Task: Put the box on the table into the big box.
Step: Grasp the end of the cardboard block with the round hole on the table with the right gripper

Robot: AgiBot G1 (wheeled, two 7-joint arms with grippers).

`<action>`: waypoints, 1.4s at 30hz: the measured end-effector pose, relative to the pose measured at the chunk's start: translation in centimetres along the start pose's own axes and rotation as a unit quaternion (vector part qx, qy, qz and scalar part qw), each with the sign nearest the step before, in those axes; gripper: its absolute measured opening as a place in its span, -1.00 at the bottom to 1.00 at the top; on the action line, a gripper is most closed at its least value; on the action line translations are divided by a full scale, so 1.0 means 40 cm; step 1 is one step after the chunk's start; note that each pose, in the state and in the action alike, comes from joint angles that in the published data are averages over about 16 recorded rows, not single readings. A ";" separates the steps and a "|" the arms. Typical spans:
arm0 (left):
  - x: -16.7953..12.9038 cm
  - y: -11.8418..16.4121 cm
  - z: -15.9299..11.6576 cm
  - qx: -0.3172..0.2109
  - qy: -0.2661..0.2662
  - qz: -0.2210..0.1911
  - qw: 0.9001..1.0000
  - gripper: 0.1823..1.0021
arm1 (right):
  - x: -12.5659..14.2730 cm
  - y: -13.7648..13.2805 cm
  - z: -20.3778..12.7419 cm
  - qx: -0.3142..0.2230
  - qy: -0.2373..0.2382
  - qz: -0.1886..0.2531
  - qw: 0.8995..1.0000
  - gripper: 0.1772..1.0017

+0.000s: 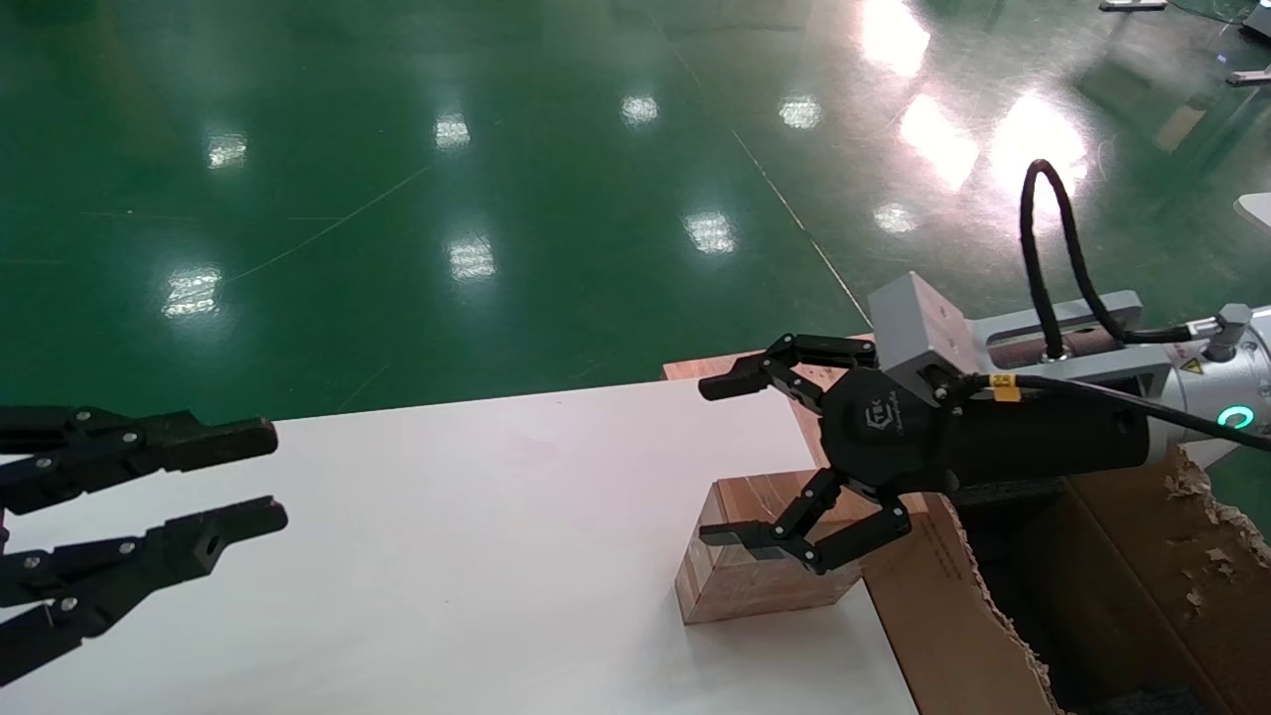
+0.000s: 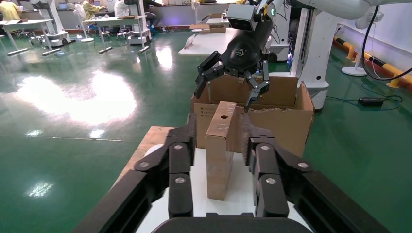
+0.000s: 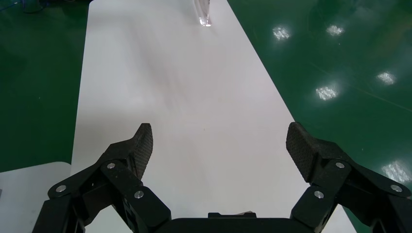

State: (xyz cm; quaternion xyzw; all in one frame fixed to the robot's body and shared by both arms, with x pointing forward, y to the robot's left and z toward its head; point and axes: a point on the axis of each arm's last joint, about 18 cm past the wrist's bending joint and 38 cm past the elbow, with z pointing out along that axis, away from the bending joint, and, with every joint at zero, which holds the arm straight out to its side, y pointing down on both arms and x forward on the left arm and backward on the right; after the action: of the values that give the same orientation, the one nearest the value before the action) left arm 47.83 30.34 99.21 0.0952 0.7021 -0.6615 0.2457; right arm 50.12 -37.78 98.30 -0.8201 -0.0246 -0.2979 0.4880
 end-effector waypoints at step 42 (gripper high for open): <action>0.000 0.000 0.000 0.000 0.000 0.000 1.000 -0.98 | 0.089 0.192 -0.039 -0.174 -0.020 -0.030 0.984 1.00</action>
State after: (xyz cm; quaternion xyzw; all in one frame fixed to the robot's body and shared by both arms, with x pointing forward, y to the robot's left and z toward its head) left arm 47.83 30.35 99.21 0.0952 0.7021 -0.6615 0.2457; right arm 54.84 -43.95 94.63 -0.8973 -0.0065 -0.2954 0.3279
